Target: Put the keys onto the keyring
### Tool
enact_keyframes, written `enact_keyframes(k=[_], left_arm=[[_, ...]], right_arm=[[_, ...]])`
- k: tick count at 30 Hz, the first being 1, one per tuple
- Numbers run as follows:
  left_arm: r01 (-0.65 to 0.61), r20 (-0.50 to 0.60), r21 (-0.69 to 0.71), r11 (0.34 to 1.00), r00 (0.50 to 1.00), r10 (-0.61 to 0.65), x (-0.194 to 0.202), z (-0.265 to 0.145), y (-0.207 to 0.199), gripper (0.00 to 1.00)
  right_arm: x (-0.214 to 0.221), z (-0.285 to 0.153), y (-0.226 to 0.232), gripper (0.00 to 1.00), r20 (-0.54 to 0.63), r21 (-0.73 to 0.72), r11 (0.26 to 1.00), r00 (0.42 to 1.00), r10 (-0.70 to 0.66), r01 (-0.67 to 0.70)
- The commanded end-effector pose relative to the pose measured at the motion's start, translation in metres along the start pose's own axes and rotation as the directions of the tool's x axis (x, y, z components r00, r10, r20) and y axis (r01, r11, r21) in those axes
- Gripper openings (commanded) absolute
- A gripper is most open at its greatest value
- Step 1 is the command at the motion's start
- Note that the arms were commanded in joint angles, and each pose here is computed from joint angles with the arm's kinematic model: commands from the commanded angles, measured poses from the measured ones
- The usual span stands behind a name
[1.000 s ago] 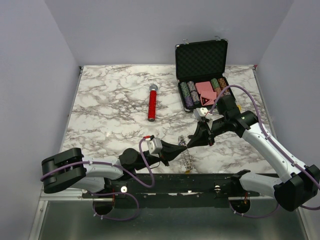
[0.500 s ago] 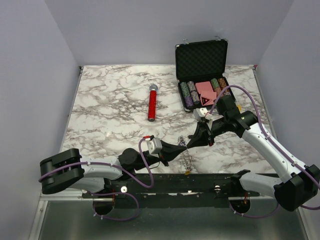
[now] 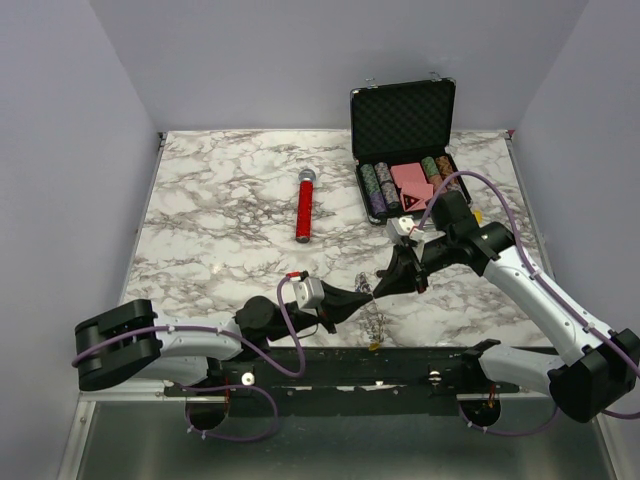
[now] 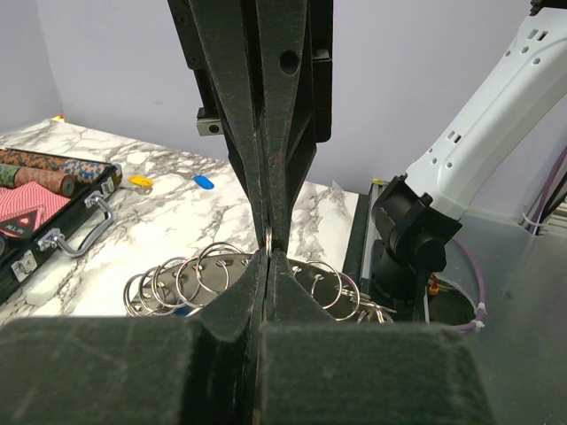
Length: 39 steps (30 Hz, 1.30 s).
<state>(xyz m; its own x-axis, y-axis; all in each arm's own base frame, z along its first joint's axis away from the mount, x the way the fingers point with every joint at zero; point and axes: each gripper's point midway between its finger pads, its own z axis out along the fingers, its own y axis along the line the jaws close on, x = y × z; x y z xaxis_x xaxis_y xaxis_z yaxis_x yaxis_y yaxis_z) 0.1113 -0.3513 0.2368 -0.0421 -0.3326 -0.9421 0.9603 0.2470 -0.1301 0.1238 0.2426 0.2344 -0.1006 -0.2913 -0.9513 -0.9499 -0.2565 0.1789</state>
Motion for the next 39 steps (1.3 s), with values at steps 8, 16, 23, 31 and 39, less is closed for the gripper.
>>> enact_keyframes(k=[8,16,23,31,39], left_arm=[[-0.020,0.072,0.005,1.000,0.997,0.020,-0.026,0.006,-0.004,0.00],[-0.018,0.077,0.002,1.000,0.997,0.018,-0.027,0.005,-0.004,0.00],[-0.014,0.087,-0.003,1.000,0.996,0.014,-0.029,0.003,-0.004,0.00],[-0.006,0.104,-0.012,1.000,0.995,0.008,-0.032,0.000,-0.002,0.00],[0.000,0.127,-0.013,1.000,0.992,0.001,-0.036,-0.003,-0.003,0.00]], right_arm=[[0.005,-0.001,0.003,0.00,-0.027,0.009,1.000,1.000,0.010,-0.009],[0.004,0.000,0.003,0.00,-0.023,0.007,1.000,1.000,0.006,-0.006],[0.003,0.000,0.003,0.00,-0.017,0.005,1.000,1.000,0.013,-0.013],[0.001,0.001,0.004,0.08,-0.003,-0.003,1.000,1.000,0.025,-0.025],[-0.005,0.002,0.007,0.17,0.024,-0.022,0.999,0.999,0.031,-0.030]])
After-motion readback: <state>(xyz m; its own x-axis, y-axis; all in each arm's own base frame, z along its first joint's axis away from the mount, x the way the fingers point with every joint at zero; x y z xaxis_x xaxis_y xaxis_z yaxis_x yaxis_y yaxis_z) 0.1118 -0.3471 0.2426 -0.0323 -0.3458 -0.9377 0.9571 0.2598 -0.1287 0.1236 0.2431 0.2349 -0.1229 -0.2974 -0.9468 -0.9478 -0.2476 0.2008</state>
